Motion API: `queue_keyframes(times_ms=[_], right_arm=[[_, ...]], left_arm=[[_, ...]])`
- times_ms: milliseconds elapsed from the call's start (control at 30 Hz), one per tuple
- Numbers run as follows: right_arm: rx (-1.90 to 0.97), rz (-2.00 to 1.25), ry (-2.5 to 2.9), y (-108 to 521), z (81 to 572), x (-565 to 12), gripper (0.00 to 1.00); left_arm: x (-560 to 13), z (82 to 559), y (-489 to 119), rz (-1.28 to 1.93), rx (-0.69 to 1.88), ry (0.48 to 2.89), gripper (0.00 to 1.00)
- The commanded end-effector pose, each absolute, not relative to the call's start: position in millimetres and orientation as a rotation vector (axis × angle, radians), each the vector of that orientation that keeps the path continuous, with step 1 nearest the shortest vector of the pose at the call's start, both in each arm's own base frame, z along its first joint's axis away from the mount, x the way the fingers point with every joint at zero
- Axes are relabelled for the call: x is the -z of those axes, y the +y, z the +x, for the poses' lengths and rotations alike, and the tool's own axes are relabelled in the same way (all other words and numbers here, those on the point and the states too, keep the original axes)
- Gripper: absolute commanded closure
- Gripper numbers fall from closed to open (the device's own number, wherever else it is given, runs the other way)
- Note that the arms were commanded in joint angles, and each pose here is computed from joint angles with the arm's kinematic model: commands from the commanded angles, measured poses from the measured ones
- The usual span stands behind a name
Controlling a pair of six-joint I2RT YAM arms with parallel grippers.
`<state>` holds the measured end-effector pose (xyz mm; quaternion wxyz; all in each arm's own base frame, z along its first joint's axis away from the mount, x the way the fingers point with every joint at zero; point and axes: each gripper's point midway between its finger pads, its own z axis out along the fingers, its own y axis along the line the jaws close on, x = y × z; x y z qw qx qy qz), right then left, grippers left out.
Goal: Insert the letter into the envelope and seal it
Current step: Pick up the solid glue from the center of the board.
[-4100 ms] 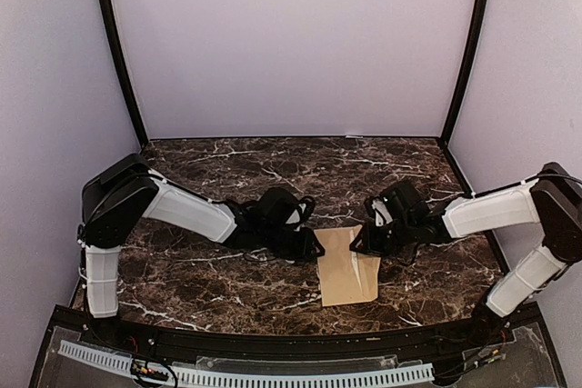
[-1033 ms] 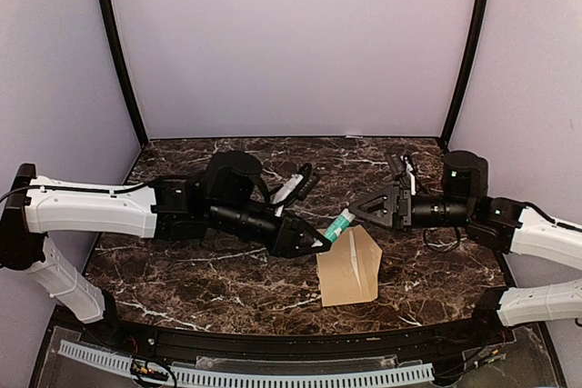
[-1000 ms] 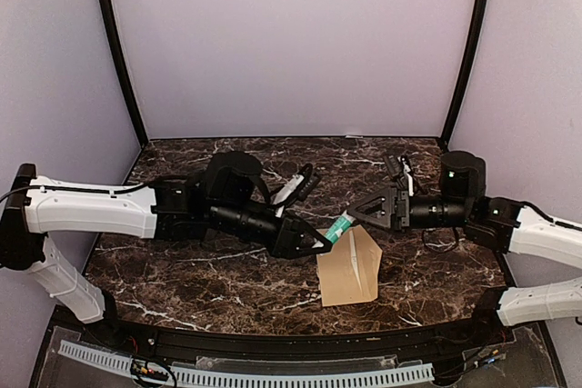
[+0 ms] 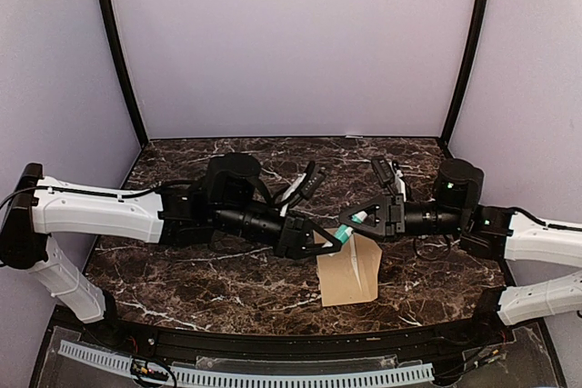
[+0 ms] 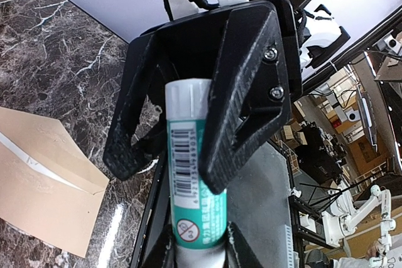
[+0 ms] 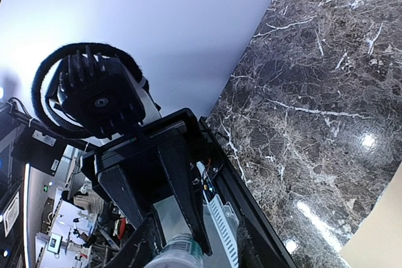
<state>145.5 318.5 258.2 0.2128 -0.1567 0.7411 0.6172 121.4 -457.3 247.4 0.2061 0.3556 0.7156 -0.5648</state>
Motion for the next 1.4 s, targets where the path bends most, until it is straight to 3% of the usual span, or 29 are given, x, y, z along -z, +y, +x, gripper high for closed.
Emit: queue_keyframes(times_ms=[0,133,200,267,300,367,500,700,967,1367], right_arm=[[-1.736,-0.429,1.999,318,145,-266,0.63],[-1.719,-0.413,2.015,316,146,-262,0.82],[-1.708,-0.396,2.013,315,148,-262,0.86],[-1.689,-0.367,2.01,312,152,-261,0.86],[-1.678,-0.349,2.008,311,154,-261,0.87],[-1.657,-0.322,2.005,309,158,-263,0.88],[-1.611,-0.27,1.969,305,169,-274,0.89],[-1.6,-0.242,1.857,300,177,-301,0.89],[-1.616,-0.243,1.76,295,177,-325,0.89],[-1.646,-0.293,1.722,297,171,-335,0.89]], left_arm=[[-250,124,-458,0.963,1.576,1.98,0.96],[-243,131,-459,0.921,1.538,2.02,0.94],[-241,134,-460,0.897,1.532,2.029,0.85],[-241,135,-460,0.873,1.541,2.029,0.7],[-243,135,-460,0.859,1.551,2.029,0.56],[-247,135,-459,0.83,1.585,2.004,0.42],[-254,140,-447,0.706,1.625,1.963,0.27],[-268,147,-437,0.555,1.692,1.957,0.22],[-314,134,-430,0.509,1.938,1.742,0.19],[-302,138,-445,0.494,1.952,1.83,0.17]])
